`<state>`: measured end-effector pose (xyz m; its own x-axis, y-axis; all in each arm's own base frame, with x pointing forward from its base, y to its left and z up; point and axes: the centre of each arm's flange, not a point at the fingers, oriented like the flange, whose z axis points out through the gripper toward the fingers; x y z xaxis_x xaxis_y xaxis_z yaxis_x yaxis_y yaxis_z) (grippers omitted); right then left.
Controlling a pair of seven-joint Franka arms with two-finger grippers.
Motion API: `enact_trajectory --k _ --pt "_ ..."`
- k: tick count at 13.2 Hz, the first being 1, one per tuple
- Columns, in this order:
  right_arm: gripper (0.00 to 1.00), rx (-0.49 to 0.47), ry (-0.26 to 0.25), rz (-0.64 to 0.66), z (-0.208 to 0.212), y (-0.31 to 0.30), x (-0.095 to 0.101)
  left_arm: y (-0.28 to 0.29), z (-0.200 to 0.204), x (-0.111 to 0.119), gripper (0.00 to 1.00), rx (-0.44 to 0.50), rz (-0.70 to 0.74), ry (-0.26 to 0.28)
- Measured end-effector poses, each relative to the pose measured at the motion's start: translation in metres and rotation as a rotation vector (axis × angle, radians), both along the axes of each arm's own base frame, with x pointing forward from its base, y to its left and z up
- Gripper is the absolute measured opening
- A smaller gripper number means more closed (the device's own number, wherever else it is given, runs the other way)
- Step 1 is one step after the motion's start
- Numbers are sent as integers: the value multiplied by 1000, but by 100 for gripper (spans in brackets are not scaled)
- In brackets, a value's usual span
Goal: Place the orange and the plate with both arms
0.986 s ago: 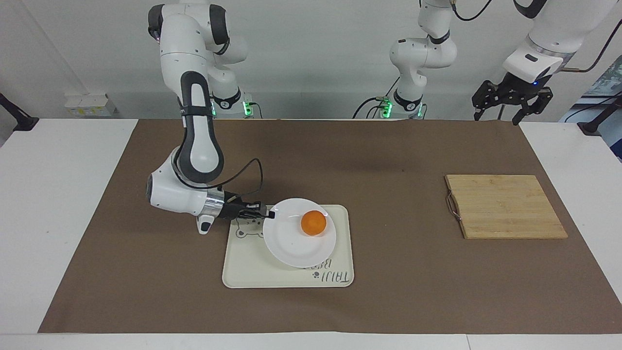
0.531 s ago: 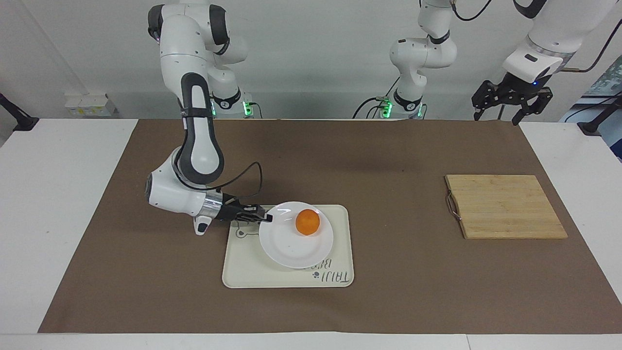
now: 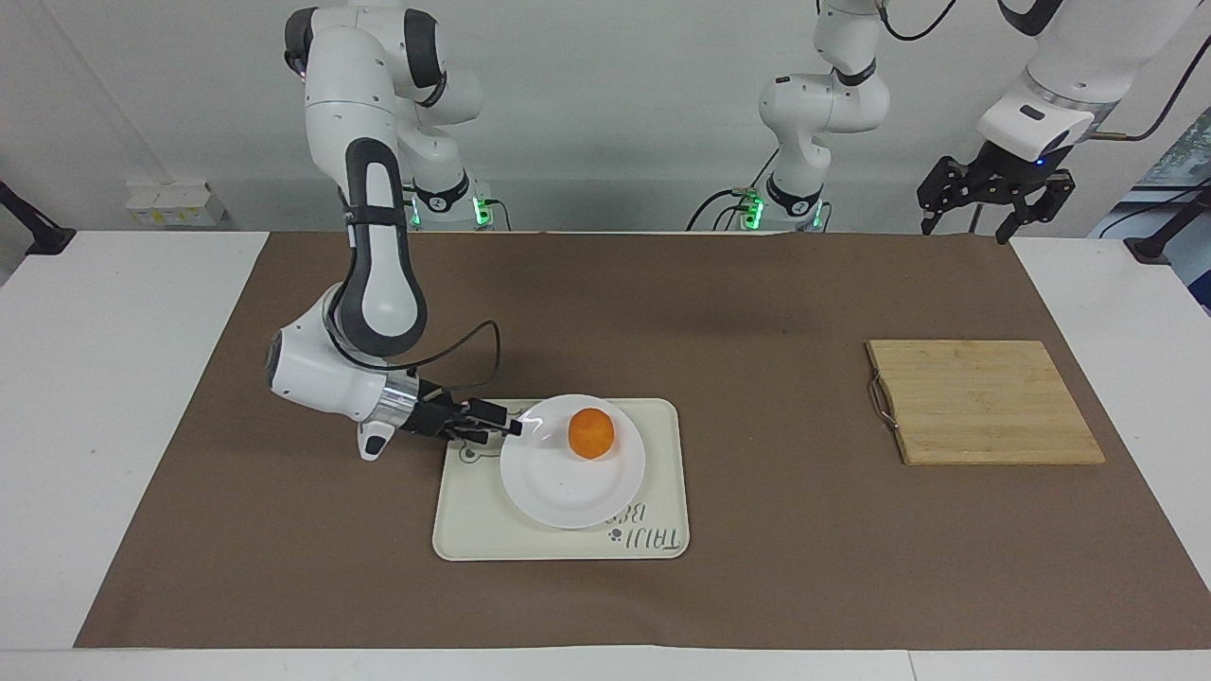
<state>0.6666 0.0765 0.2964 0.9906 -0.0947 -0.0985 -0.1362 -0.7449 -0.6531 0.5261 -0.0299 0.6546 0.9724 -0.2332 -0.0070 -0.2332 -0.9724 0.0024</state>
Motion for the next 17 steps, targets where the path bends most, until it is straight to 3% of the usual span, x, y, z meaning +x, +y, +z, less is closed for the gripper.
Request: enact_trajectory --k 3,6,8,12,17 --pt "100 -186 -100 101 35 -10 10 -1 0 0 100 0 -3 0" --pt "100 -411 -160 190 82 -18 8 -2 0 0 100 0 -4 0" --pt "100 -512 -189 209 113 -21 4 -2 0 0 100 0 -4 0" --pt "100 -650 -144 190 161 -41 -15 -2 0 0 100 0 -4 0" --pt "100 -695 -71 106 221 -107 -48 -2 0 0 100 0 -4 0"
